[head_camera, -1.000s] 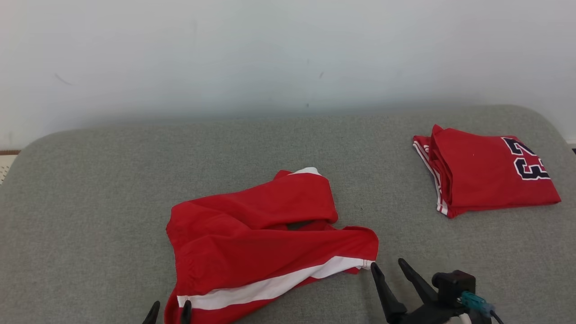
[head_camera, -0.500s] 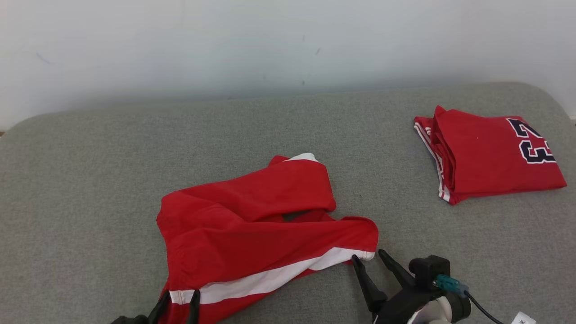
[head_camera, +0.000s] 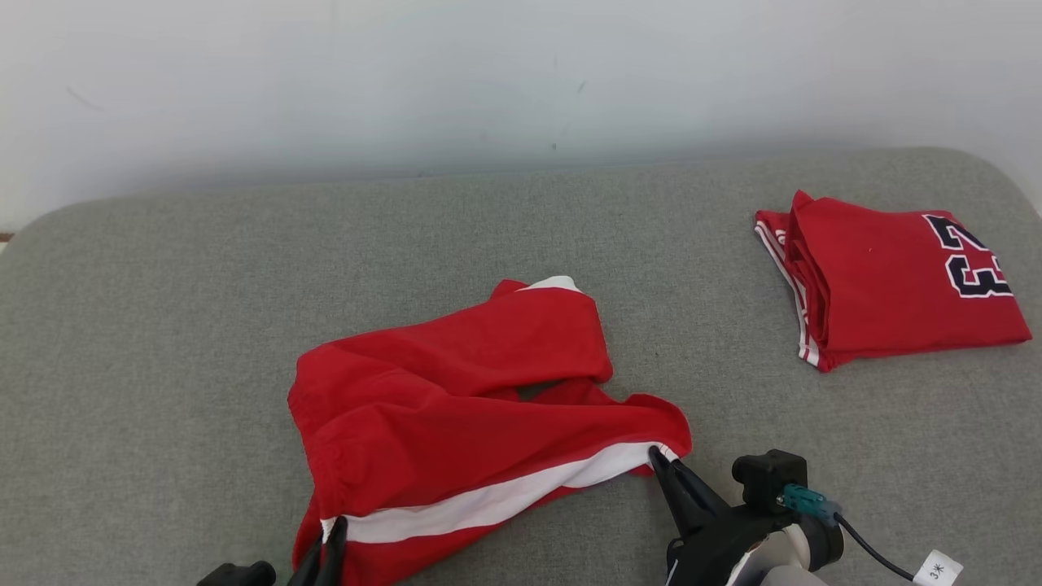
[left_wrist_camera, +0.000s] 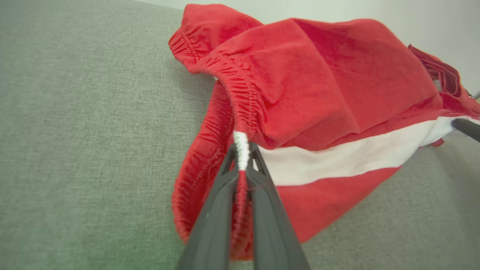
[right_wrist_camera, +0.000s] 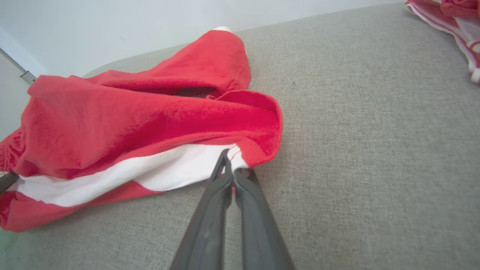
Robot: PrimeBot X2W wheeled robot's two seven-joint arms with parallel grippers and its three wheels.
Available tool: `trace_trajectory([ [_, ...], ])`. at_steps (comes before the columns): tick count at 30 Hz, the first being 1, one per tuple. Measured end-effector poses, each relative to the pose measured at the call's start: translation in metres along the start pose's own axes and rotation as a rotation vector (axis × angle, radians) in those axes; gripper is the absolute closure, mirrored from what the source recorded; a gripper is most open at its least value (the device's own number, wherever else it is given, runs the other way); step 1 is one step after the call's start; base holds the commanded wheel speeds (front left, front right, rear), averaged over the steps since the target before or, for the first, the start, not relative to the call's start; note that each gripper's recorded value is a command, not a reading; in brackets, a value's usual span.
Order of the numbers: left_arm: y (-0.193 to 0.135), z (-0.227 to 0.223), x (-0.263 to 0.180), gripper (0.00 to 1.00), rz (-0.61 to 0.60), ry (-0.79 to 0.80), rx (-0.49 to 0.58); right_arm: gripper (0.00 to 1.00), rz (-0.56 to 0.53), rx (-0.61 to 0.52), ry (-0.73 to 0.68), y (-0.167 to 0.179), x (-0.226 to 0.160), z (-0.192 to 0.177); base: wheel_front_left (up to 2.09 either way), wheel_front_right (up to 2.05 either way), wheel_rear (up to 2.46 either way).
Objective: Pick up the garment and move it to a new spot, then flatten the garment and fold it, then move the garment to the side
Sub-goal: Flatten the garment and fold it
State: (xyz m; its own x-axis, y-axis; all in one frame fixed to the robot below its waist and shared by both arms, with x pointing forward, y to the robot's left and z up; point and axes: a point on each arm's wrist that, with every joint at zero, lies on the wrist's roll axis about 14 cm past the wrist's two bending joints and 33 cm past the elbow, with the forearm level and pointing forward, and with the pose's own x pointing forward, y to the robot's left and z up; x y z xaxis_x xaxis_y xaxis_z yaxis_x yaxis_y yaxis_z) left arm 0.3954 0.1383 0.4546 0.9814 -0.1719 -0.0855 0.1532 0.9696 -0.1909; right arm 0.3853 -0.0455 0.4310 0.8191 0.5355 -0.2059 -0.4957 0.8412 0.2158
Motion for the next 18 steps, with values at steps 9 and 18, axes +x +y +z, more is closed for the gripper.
trace_trajectory([
  [9,-0.004,0.029,-0.010,1.00,-0.015,-0.093,0.016,1.00,0.057,-0.004,-0.065,0.014,-0.010,0.022,0.00,0.00,0.00],
  [18,-0.006,0.076,-0.004,1.00,-0.071,-0.216,0.090,1.00,0.125,-0.007,-0.109,0.025,-0.011,0.056,0.00,0.00,0.00],
])
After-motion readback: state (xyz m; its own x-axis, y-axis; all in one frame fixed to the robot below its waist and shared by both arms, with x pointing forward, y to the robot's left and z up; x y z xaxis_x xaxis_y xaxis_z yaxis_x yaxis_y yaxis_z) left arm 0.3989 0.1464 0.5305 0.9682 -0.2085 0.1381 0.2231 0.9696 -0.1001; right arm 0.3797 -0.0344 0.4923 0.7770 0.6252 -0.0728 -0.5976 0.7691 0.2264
